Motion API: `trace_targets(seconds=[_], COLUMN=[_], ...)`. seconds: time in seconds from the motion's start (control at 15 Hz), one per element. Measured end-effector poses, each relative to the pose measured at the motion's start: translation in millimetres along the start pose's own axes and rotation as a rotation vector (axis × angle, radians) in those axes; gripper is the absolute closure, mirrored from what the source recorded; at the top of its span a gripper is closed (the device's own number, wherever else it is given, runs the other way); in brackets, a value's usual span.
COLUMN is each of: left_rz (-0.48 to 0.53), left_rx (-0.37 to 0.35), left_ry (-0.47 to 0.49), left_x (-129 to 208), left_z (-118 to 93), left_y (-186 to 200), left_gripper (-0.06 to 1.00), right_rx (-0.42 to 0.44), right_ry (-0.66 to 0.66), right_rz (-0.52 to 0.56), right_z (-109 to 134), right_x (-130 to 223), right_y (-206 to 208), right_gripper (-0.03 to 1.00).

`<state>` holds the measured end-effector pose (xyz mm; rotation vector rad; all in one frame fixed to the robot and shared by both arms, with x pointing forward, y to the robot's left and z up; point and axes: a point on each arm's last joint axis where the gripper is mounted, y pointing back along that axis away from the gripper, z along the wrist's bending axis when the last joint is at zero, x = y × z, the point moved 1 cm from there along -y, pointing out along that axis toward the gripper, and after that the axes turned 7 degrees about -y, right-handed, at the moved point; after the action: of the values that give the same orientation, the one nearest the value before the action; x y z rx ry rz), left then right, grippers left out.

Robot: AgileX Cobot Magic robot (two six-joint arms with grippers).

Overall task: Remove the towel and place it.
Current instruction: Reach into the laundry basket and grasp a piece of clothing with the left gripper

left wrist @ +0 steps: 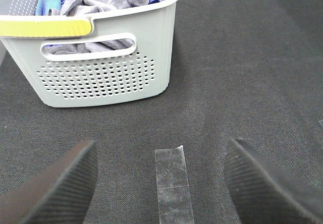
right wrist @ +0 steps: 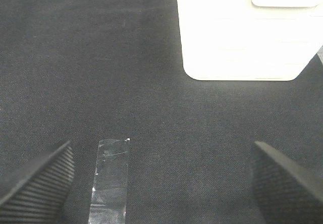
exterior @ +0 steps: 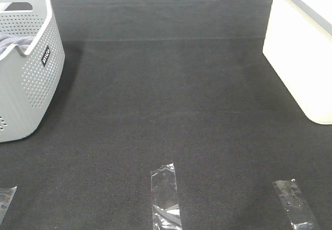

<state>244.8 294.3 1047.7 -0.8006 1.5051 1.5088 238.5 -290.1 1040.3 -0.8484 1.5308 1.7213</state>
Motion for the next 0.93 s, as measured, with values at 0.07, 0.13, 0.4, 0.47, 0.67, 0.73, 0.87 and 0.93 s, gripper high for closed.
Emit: trace_targets(seconds=[0.07, 0.13, 0.4, 0.47, 0.67, 0.73, 0.87, 0.93], left_rz=[0.0, 0.0, 0.0, 0.0, 0.0, 0.0, 0.0, 0.0], left_rx=[0.0, 0.0, 0.0, 0.0, 0.0, 0.0, 0.0, 0.0], left_ry=[-0.001, -0.001, -0.001, -0.001, -0.001, -0.001, -0.001, -0.001], left_x=[0.0, 0.0, 0.0, 0.0, 0.0, 0.0, 0.0, 0.0], left_z=[0.0, 0.0, 0.0, 0.0, 0.0, 0.0, 0.0, 0.0], left_y=[0.0, 0.0, 0.0, 0.0, 0.0, 0.0, 0.0, 0.0], left_gripper=[0.26, 0.26, 0.26, 0.26, 0.26, 0.26, 0.26, 0.26], right_rx=[0.0, 0.0, 0.0, 0.0, 0.0, 0.0, 0.0, 0.0], right_ry=[0.0, 0.0, 0.0, 0.0, 0.0, 0.0, 0.0, 0.0], right_rz=[0.0, 0.0, 0.0, 0.0, 0.0, 0.0, 0.0, 0.0], right_z=[0.0, 0.0, 0.0, 0.0, 0.0, 0.0, 0.0, 0.0], right_x=[0.0, 0.0, 0.0, 0.0, 0.0, 0.0, 0.0, 0.0], right_y=[0.0, 0.0, 0.0, 0.0, 0.0, 0.0, 0.0, 0.0], right_gripper=[0.09, 0.09, 0.09, 0.09, 0.09, 0.09, 0.09, 0.09])
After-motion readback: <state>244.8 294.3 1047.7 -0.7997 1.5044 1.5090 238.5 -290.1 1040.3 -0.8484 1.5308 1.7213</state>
